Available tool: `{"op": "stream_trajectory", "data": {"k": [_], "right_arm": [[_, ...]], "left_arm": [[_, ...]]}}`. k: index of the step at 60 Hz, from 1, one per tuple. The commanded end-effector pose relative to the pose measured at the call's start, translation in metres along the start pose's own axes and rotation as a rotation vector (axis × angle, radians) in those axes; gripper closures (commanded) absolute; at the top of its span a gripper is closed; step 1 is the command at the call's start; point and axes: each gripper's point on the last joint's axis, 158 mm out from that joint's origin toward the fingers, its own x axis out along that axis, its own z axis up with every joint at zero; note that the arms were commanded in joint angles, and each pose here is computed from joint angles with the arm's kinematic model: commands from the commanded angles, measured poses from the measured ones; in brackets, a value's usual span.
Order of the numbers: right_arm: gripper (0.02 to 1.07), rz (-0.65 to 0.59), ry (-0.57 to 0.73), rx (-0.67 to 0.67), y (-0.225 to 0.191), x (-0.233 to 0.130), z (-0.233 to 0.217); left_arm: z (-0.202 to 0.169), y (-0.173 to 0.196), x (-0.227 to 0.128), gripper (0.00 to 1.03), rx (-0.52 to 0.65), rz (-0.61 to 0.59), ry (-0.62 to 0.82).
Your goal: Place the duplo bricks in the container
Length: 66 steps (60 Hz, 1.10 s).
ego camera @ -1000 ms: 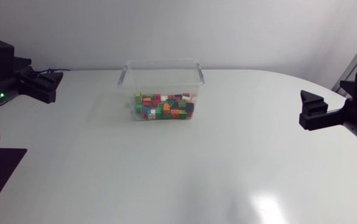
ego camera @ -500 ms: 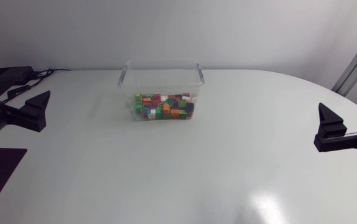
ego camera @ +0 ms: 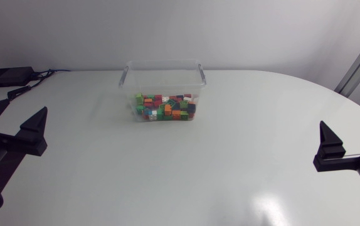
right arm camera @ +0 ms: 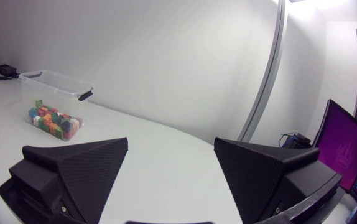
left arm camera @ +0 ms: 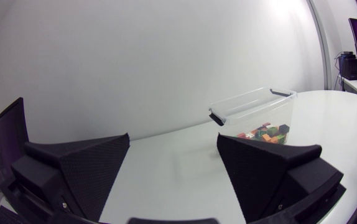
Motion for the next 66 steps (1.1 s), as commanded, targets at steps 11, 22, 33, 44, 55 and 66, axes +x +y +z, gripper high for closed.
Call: {"op": "stream_trajectory", "data": {"k": [11, 22, 33, 44, 55, 66], "right_arm": [[0.07, 0.034, -0.005, 0.103, 0.012, 0.002, -0.021], [0.07, 0.063, -0.016, 0.17, 0.02, 0.002, -0.032], [0.07, 0.093, -0.024, 0.233, 0.028, 0.003, -0.041], [0.07, 0.123, -0.031, 0.296, 0.037, 0.003, -0.051], [0.07, 0.126, -0.032, 0.303, 0.038, 0.003, -0.053], [0.07, 0.126, -0.032, 0.303, 0.038, 0.003, -0.053]], "left_arm": [[-0.025, -0.014, -0.013, 0.06, -0.103, -0.005, 0.013], [-0.039, -0.021, -0.02, 0.07, -0.156, -0.004, 0.013], [-0.053, -0.027, -0.025, 0.07, -0.207, -0.003, 0.013], [-0.067, -0.034, -0.029, 0.08, -0.258, -0.002, 0.014], [-0.069, -0.034, -0.029, 0.09, -0.264, -0.002, 0.014], [-0.069, -0.034, -0.029, 0.09, -0.264, -0.002, 0.014]]}}
